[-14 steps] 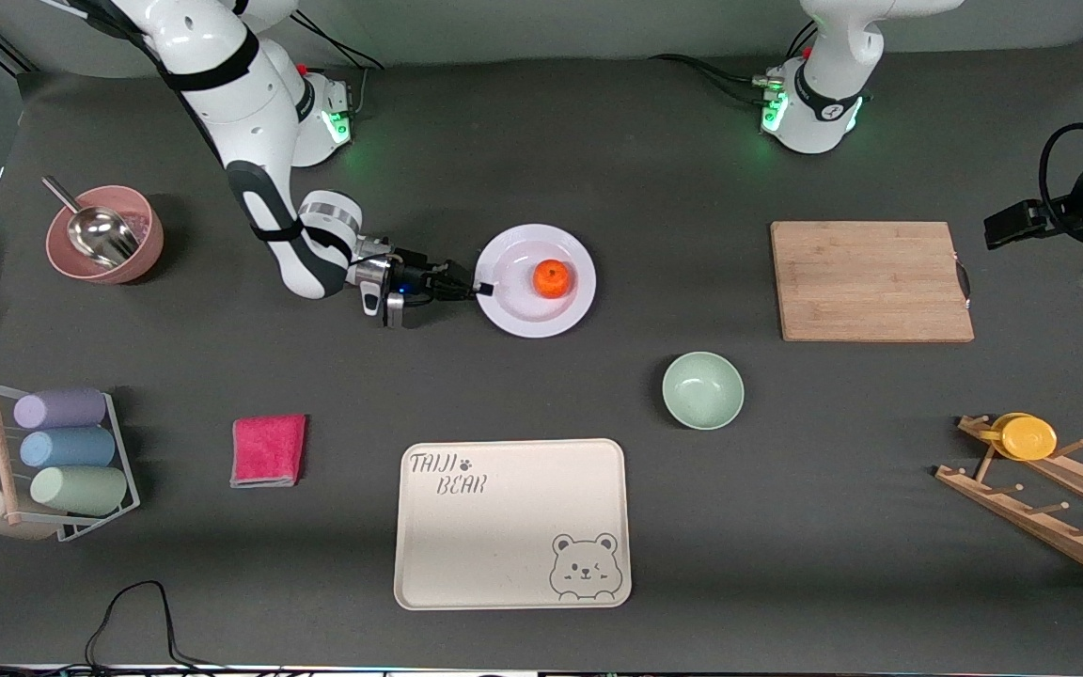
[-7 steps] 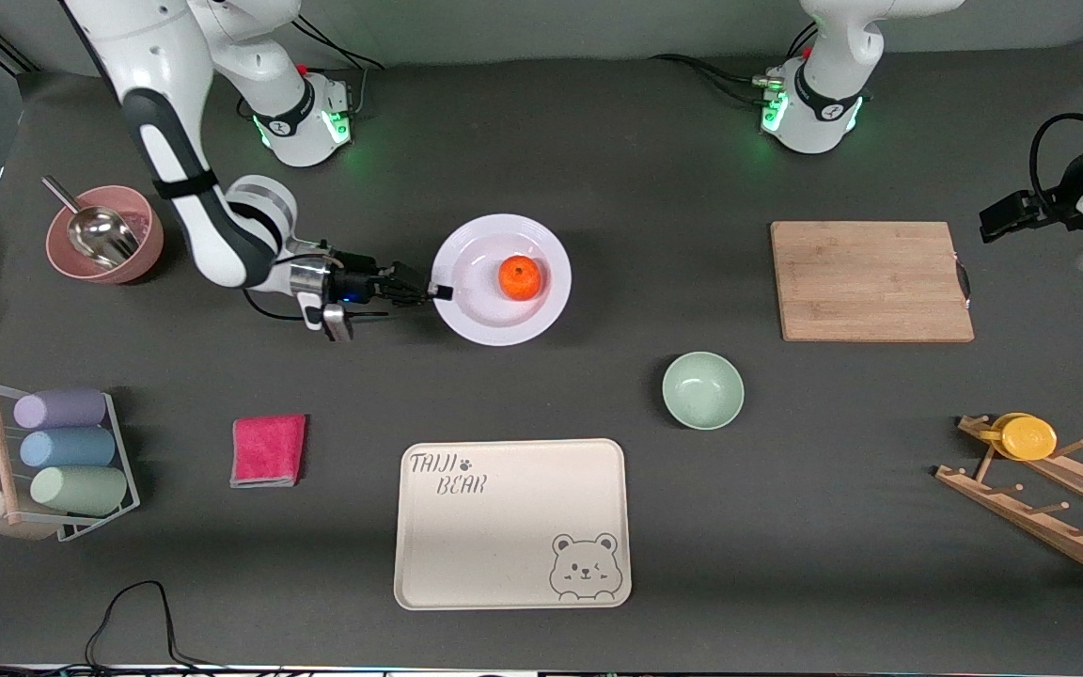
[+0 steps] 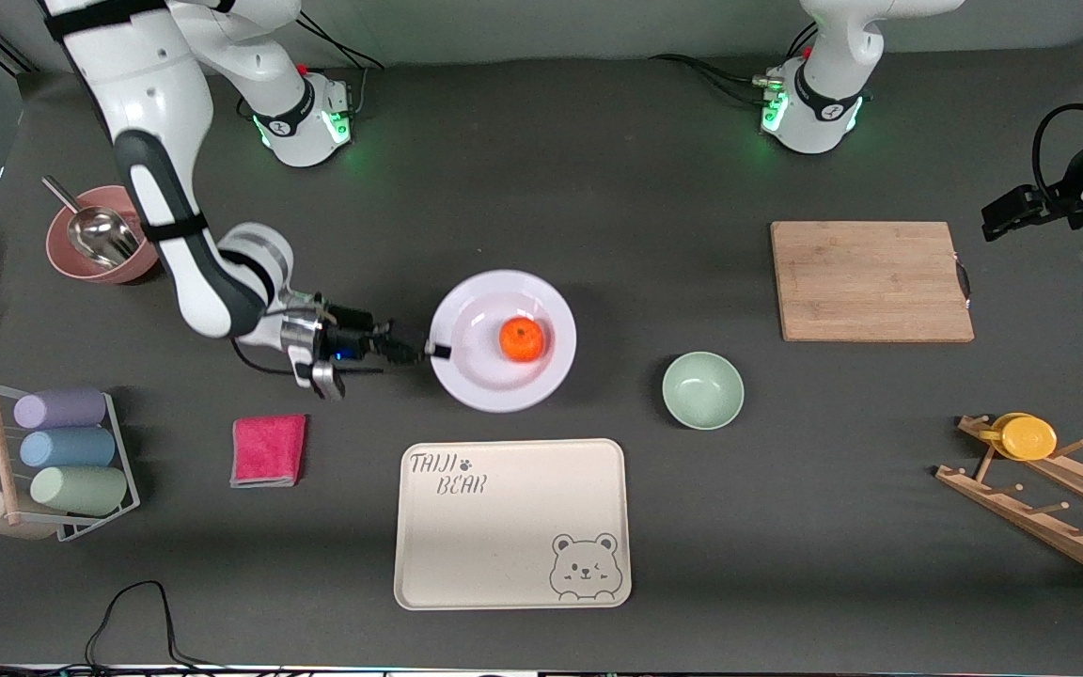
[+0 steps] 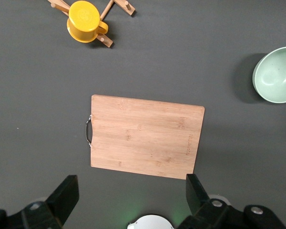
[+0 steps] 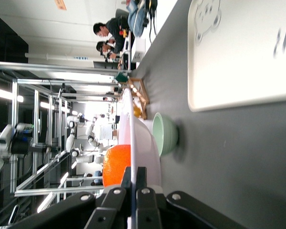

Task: Place orange and plate with both arms
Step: 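Slide the plate with the right gripper onto the cream bear tray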

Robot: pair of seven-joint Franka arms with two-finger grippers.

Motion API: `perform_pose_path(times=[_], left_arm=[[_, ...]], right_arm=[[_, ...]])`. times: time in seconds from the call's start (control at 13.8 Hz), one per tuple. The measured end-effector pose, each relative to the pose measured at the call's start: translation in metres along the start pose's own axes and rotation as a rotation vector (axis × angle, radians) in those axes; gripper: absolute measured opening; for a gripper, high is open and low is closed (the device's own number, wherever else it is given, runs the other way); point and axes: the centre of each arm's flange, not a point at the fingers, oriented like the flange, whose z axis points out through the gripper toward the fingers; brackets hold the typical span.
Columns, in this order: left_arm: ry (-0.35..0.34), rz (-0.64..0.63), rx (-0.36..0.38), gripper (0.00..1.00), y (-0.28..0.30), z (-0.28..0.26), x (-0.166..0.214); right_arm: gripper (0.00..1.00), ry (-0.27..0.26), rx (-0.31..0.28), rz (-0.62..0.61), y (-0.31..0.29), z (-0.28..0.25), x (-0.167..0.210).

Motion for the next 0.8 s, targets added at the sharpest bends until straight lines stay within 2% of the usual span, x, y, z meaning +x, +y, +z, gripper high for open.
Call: perform_pose_path(times=[0.29,0.51,0.8], left_arm=[[-0.003,0.000,0.000,1.00,0.000,-0.006,-0.002],[0.014,0.002,-0.002,1.00,0.001,-0.015,-0.001],[0.005,0.022,-0.008,1.00,0.015,-0.018,-0.001]], right_arm=[[0.04,0.040,0.000,-0.016,0.025,0.016,0.085],[0.04,0.035,-0.025,-0.043,0.033,0.022,0.137],[0.04,0.034,-0.043,-0.017,0.058,0.028,0.150]])
